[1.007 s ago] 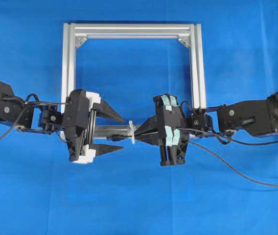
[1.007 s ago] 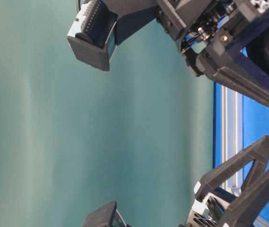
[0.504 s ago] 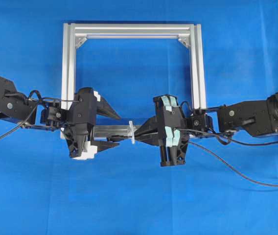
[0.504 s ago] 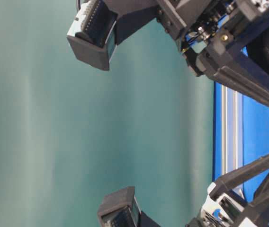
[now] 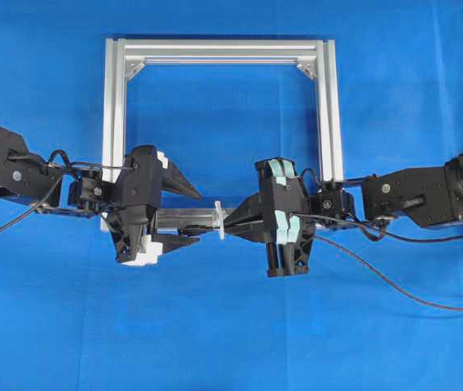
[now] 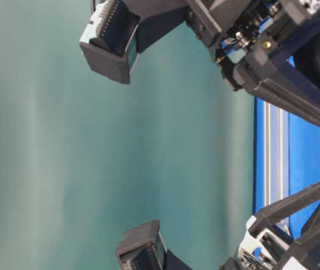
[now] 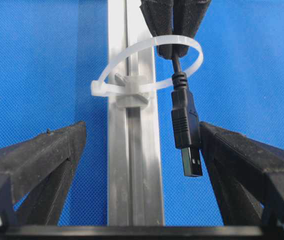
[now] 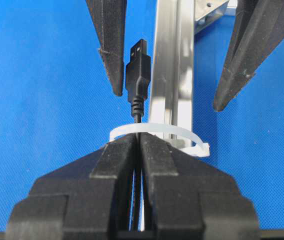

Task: Insert the wire through the string loop located in the center.
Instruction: 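Close the left gripper on the USB plug beyond the loop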

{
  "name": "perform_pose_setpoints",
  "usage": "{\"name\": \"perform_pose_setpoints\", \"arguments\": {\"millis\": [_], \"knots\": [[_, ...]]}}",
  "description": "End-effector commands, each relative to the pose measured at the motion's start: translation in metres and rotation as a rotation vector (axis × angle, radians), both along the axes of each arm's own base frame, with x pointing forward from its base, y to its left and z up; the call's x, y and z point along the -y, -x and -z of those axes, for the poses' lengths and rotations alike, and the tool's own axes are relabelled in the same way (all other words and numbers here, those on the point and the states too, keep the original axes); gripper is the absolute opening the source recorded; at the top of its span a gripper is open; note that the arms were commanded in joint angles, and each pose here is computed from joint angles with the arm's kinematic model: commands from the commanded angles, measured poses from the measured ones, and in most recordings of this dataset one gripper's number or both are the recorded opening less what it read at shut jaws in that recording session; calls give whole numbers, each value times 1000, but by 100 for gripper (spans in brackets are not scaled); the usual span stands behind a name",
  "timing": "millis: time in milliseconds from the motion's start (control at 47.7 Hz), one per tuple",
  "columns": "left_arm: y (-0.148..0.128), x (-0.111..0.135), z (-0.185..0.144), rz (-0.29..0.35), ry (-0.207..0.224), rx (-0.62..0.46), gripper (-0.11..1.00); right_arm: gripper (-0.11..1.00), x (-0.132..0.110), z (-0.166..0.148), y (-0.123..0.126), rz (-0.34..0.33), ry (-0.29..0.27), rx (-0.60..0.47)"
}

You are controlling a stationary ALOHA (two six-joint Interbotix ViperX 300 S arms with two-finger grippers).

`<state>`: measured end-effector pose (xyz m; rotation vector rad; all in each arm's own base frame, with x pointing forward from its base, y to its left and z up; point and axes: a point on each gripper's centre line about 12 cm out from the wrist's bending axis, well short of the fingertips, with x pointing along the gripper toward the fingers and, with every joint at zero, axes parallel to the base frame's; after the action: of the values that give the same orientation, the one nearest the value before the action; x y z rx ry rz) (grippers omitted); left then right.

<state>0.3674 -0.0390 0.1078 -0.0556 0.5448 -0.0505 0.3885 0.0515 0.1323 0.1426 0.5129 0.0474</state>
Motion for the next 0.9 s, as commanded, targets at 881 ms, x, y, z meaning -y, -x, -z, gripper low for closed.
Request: {"name": "perform_pose_setpoints", "arguments": {"millis": [881], "knots": [[-8,0,-14,-1,4,47,89,-1,-1,-9,-4,-1,-4,30]]}}
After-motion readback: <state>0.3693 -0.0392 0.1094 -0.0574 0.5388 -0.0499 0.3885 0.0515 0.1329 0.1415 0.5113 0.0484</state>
